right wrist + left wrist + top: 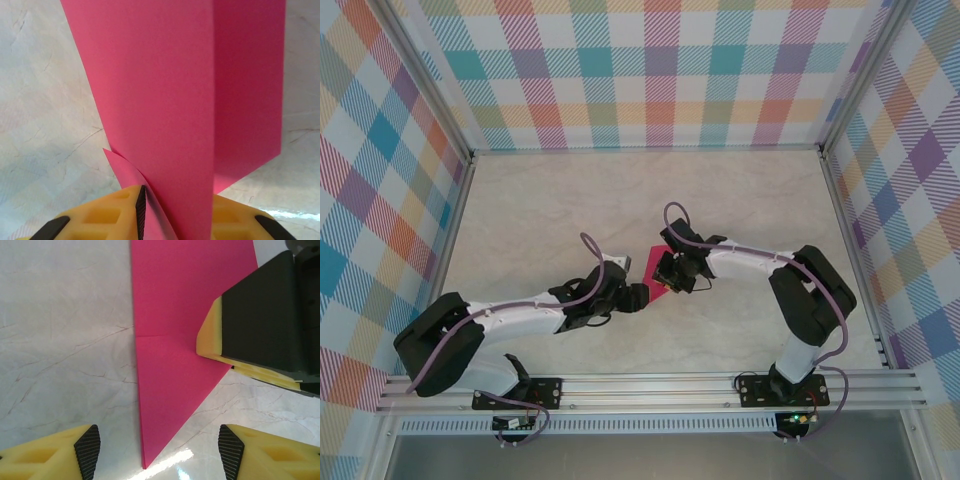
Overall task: Fold a paper plane with a square sheet of paper (pick it up from the middle)
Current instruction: Fourth fold the wing at the center of the table.
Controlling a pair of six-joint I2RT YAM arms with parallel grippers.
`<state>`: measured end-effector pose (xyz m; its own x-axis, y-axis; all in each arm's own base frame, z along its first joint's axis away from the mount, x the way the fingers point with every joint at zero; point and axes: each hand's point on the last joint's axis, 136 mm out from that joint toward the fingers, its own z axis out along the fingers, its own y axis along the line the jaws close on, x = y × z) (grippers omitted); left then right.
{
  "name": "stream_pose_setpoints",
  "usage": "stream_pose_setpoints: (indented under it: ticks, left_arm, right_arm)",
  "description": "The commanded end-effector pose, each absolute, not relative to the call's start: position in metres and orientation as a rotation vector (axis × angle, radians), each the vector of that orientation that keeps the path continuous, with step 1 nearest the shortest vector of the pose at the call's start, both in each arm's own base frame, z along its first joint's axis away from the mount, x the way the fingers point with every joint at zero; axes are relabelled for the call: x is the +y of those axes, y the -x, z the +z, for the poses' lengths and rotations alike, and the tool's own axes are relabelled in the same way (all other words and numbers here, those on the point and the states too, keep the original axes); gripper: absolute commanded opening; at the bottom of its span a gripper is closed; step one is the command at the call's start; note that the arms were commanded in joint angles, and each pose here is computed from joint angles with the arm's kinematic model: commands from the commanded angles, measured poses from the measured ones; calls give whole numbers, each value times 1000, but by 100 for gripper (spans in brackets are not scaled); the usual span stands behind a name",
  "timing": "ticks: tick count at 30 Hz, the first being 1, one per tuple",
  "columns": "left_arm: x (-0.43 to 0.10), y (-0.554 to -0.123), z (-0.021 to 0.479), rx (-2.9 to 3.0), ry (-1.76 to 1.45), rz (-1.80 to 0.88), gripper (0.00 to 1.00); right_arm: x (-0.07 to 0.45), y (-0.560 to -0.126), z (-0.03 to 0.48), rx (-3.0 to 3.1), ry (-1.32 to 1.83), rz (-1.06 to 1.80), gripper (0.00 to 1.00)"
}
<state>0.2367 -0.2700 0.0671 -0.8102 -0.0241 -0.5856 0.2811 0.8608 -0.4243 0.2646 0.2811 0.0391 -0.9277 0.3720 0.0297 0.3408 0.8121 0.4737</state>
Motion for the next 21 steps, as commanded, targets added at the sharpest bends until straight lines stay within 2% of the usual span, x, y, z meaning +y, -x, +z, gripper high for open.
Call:
stream_pose_setpoints:
  ticks: [1, 10, 16, 21]
  left_arm:
    - [-279, -237, 69, 2353, -293, -655, 66]
    - [-291, -230, 64, 2292, -473, -550, 72]
    - [-295, -234, 56, 2294, -502, -460, 66]
    - [-303, -238, 52, 2284, -535, -426, 57]
  right_arm:
    - [290, -264, 56, 2924, -596, 872, 26]
    - [289, -265, 64, 2919, -658, 992, 30]
    - [286, -265, 64, 2919, -698, 1038, 33]
    - [283, -265, 65, 2919, -722, 1060, 33]
